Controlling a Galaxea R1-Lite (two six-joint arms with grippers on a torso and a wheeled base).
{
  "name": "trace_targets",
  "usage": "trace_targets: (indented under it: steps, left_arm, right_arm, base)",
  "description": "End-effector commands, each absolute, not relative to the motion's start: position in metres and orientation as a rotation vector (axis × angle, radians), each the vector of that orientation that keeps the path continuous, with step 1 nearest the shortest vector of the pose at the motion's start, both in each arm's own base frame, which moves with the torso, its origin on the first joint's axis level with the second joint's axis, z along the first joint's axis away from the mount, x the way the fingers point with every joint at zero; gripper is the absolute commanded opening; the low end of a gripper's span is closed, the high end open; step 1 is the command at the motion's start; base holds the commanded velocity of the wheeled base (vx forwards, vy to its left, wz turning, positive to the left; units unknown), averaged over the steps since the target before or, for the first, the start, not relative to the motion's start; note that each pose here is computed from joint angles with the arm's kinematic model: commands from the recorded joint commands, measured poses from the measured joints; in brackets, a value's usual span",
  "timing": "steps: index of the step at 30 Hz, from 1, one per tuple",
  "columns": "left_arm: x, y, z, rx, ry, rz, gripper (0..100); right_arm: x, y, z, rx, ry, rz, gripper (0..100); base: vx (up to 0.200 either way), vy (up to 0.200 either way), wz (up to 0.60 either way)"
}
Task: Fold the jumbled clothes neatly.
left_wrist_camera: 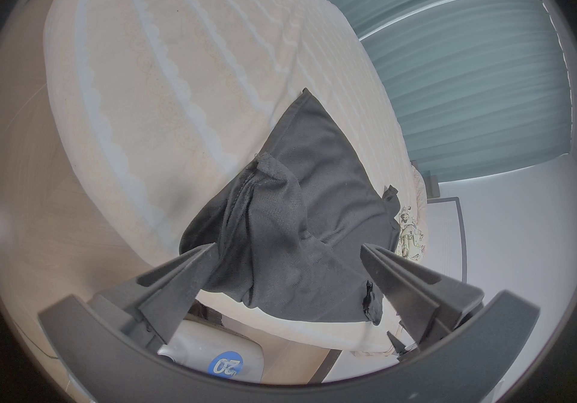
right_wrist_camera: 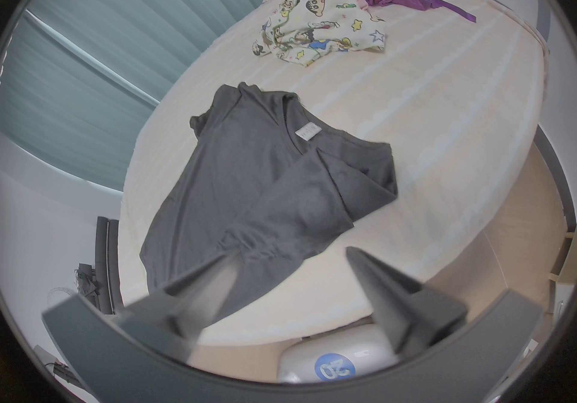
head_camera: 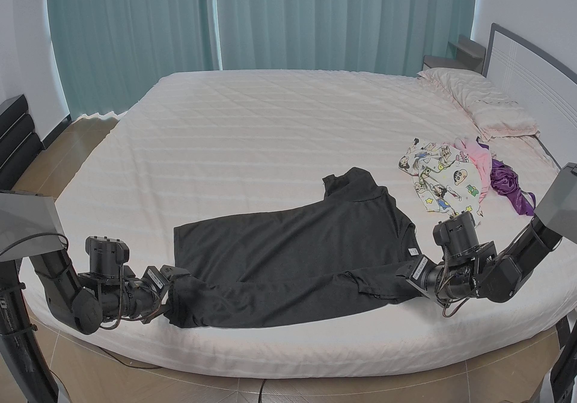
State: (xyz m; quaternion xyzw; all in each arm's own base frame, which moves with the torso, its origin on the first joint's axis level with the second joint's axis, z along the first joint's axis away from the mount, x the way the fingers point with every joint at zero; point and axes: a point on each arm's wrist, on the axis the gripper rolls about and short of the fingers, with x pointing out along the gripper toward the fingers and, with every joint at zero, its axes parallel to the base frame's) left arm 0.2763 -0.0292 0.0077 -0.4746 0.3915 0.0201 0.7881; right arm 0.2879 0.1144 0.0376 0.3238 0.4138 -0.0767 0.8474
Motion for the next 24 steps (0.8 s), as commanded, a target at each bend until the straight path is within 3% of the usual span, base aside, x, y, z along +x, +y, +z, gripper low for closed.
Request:
trace_targets:
  steps: [1,9,16,24]
  left_arm:
    - [0.276,-0.029,0.007,-1.023,0.844,0.044,100]
    - [0.276,-0.029,0.007,-1.023,0.844,0.044,100]
    - [0.276,-0.029,0.007,-1.021,0.844,0.043,100]
    - [0.276,-0.029,0.007,-1.021,0.844,0.043,100]
  right_arm:
    - [0.277,0.114,0.040,0.678,0.885,-0.154,100]
    - [0.293,0.100,0.041,0.714,0.848,-0.178,100]
    - [0.313,0.100,0.004,0.678,0.862,-0.160,100]
    - [0.326,0.102,-0.011,0.649,0.816,-0.119,100]
  base:
    - [0.000,0.000,0.00]
    - [0.000,0.000,0.00]
    - [0.000,0.000,0.00]
    - [0.000,0.000,0.00]
